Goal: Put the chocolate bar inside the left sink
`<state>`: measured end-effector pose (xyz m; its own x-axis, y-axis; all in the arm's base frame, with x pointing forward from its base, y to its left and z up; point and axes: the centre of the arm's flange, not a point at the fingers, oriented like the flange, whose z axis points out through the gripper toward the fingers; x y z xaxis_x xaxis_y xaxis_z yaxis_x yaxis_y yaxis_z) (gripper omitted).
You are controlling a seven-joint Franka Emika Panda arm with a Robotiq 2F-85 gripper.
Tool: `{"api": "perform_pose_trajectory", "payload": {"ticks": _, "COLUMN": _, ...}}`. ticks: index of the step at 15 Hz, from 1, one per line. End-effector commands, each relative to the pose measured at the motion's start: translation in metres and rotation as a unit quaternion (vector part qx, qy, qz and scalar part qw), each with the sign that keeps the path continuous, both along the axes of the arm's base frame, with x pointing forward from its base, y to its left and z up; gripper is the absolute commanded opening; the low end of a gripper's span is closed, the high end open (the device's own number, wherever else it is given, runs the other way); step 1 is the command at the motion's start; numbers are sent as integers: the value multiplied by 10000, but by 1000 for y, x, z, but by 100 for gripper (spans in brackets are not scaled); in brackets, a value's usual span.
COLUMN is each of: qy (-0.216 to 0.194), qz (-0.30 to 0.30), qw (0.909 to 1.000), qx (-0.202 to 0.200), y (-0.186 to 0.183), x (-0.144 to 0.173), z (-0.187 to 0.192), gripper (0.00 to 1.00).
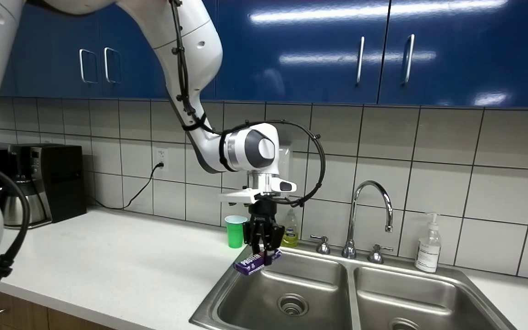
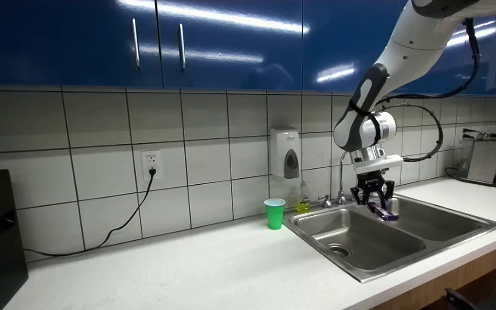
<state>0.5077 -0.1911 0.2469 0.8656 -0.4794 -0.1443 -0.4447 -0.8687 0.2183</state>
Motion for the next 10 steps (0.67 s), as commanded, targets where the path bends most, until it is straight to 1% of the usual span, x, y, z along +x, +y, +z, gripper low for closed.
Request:
{"api": "perform_pose_trajectory", "payload": {"ticks": 1, "qy": -20, "qz": -117, "qw": 9999, "qx": -1, "y": -27, "x": 28, "z": -16, "gripper": 15}}
{"api": "perform_pose_trajectory", "payload": {"ticks": 5, "qy": -19, "qz": -219, "qw": 9998, "qx": -22, "y": -41, "x": 53, "z": -39, "gripper": 15}}
{"api": "perform_pose_trajectory", "payload": {"ticks": 10, "qy": 28, "qz": -336, "qw": 9994, "qx": 3, "y": -46, "x": 78, "z": -76, "gripper": 15}}
